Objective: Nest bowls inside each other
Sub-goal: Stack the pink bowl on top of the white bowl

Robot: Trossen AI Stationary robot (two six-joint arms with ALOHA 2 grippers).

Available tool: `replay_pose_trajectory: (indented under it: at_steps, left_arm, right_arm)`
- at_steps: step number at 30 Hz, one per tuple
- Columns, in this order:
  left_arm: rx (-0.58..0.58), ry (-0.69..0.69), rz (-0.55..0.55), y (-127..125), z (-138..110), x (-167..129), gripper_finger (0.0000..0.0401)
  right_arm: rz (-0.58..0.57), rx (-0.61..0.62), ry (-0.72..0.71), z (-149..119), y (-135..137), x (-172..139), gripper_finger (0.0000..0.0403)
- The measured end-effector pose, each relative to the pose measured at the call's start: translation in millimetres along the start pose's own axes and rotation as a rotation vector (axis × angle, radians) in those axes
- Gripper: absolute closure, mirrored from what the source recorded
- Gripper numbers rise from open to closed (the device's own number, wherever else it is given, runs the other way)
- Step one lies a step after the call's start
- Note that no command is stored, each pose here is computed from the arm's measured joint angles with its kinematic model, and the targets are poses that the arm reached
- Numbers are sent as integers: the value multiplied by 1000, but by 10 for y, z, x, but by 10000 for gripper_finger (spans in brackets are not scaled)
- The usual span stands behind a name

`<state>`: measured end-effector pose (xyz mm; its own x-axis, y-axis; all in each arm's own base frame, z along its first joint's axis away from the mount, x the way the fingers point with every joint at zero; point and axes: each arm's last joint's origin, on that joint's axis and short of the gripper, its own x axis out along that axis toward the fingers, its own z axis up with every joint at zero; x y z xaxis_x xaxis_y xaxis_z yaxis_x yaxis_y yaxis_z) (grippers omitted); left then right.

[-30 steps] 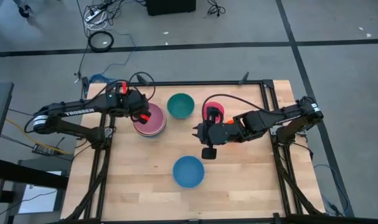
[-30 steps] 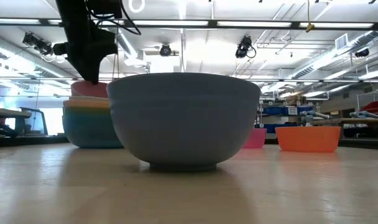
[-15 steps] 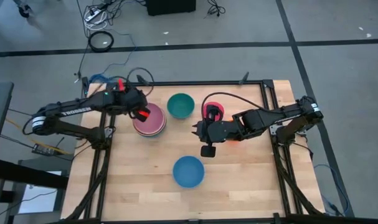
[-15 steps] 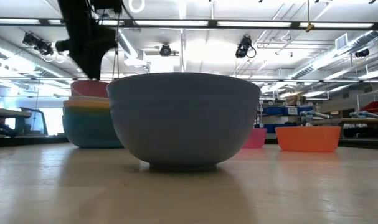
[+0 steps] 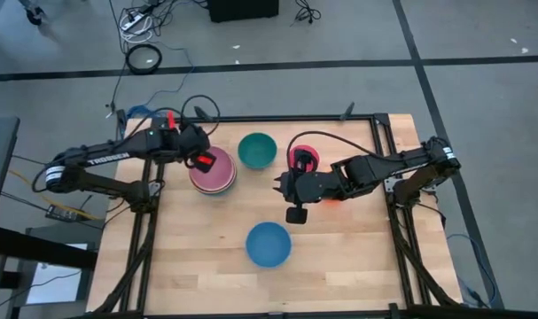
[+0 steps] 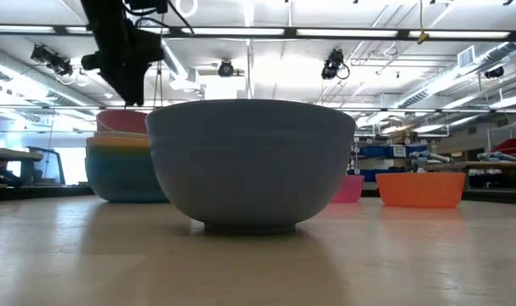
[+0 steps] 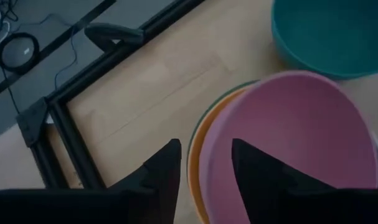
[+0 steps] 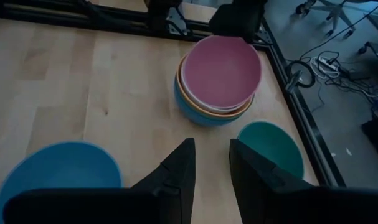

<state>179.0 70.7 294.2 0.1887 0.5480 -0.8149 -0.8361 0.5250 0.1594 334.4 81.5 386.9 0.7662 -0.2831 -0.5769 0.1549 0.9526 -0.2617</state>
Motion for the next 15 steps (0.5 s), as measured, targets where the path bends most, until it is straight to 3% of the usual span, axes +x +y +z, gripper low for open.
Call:
replay_pose_trajectory:
  at_steps: [15]
  left_arm:
    - [-39,81,-24,-68,-254,328,249]
  right_arm:
    - [0,2,-1,1,0,0,316]
